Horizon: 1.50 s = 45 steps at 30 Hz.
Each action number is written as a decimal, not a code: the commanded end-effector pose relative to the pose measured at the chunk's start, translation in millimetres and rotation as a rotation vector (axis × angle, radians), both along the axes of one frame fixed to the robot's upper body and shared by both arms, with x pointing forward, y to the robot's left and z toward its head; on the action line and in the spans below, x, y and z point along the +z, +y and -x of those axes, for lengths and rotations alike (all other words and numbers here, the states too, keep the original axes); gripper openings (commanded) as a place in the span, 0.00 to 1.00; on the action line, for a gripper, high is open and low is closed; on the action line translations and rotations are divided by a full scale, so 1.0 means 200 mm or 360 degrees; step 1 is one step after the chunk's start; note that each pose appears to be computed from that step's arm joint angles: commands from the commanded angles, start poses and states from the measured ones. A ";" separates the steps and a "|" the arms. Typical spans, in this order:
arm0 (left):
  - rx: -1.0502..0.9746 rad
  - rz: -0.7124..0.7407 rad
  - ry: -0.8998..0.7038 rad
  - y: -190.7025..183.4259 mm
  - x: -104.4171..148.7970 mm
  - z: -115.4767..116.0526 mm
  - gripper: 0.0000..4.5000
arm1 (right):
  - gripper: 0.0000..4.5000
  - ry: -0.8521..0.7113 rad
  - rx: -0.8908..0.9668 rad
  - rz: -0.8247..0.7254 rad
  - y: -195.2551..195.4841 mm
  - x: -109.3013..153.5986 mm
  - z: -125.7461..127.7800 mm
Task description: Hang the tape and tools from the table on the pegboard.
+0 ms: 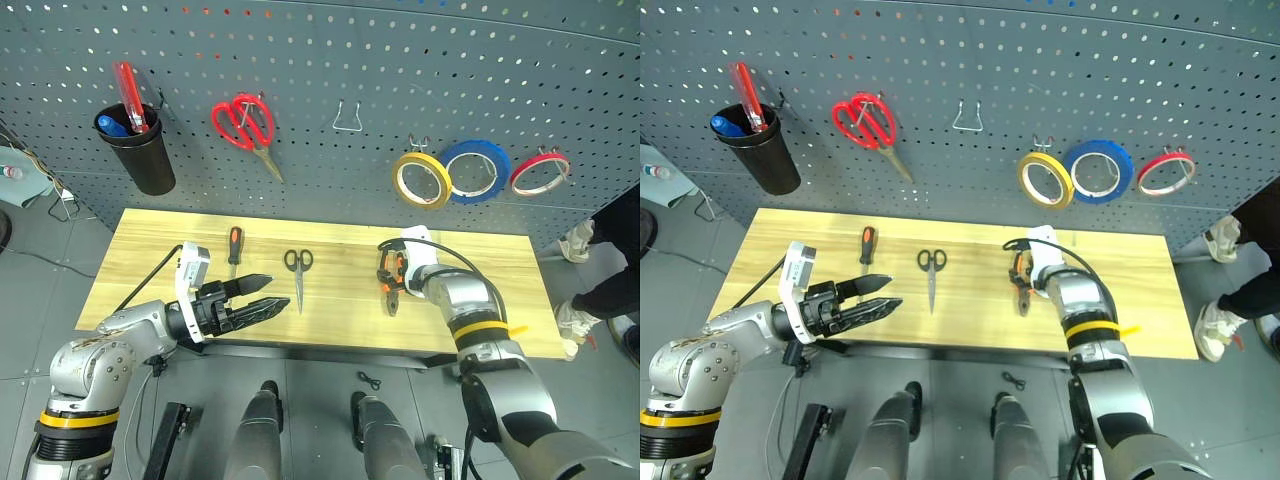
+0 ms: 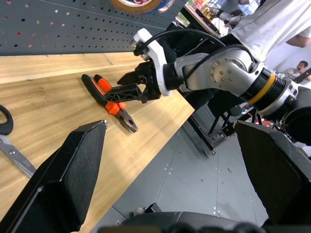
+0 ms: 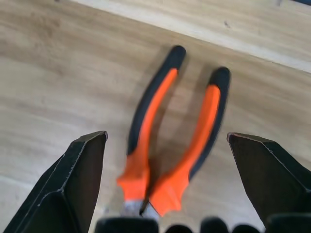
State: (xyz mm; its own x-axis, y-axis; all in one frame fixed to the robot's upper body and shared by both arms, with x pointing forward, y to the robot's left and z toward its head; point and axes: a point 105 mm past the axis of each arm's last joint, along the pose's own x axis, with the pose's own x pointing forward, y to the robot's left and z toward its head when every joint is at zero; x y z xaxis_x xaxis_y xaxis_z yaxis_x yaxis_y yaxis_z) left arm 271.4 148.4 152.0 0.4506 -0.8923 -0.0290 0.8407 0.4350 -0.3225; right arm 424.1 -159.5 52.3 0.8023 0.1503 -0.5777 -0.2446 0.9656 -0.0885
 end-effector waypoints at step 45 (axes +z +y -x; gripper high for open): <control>0.0310 0.0889 -0.0479 0.02 0.75 -0.27 1.00 | 0.58 -0.2420 0.0428 -0.0227 0.52 1.70 0.11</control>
State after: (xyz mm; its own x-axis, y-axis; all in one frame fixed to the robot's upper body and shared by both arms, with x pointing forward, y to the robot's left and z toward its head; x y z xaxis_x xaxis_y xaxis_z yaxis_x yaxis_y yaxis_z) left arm 331.6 151.6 292.6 0.5434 -0.6428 0.5400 0.8395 0.4209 -0.3437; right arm 417.1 -49.8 362.6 0.6362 0.4065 0.6558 -0.2236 0.9106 -0.3476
